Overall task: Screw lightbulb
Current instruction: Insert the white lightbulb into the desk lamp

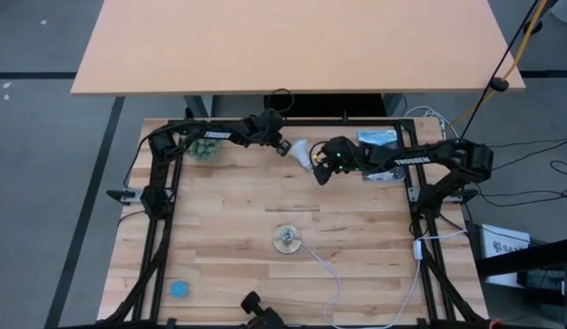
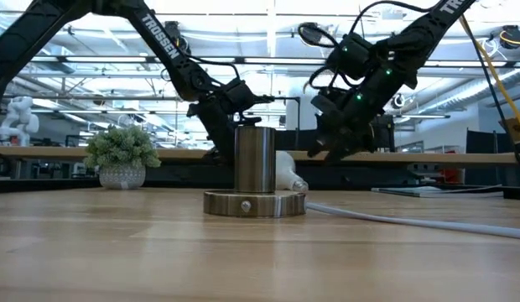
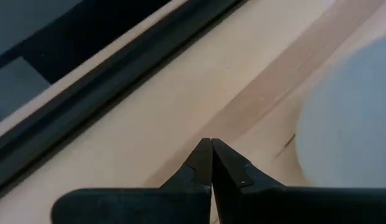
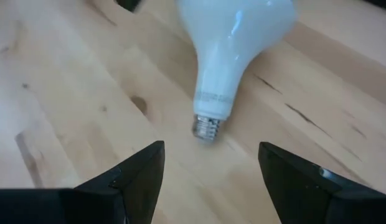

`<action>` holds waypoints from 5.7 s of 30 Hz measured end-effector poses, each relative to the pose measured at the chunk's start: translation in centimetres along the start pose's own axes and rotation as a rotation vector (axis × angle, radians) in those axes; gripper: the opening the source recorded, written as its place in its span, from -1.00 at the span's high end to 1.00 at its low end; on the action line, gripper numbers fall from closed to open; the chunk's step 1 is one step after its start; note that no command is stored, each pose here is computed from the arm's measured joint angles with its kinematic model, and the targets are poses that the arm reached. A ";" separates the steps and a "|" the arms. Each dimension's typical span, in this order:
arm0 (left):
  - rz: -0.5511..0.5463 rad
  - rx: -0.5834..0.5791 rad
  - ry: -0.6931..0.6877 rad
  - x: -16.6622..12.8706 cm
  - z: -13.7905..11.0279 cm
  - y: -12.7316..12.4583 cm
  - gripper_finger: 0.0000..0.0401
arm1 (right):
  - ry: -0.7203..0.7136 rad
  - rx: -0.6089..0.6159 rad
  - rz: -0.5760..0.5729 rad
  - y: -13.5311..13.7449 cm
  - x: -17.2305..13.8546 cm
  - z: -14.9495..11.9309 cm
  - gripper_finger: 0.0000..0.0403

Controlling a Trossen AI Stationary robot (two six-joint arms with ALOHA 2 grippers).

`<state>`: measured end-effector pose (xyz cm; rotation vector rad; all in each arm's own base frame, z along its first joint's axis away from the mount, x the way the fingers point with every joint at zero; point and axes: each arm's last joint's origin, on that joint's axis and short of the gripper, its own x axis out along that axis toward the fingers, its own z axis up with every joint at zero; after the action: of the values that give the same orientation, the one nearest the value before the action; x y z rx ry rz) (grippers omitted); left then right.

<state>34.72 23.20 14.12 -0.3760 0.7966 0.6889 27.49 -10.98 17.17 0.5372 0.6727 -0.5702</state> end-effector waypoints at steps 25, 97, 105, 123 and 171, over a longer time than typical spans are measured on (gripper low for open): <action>-0.211 0.118 0.043 -0.7 -1.6 -6.4 1.00 | 0.302 -0.457 -0.101 5.2 8.6 2.7 -0.25; -0.786 0.381 -0.597 -18.3 -19.6 -16.0 1.00 | -0.422 -0.497 0.602 18.8 -0.5 -10.3 0.03; -0.742 0.362 -0.607 -18.1 -19.4 -15.8 1.00 | -0.415 -0.497 0.577 18.7 -0.4 -10.3 0.02; -0.754 0.290 -0.557 -18.1 -19.7 -15.9 1.00 | -0.317 -0.525 0.529 18.2 -0.4 -10.7 0.03; -0.792 0.226 -0.364 -18.7 -22.3 -16.9 1.00 | -0.275 -0.571 0.505 18.0 -1.9 -10.3 0.02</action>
<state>25.29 -9.12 14.68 -0.3130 0.3197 -0.0811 33.46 8.93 16.59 0.0743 0.3865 0.0366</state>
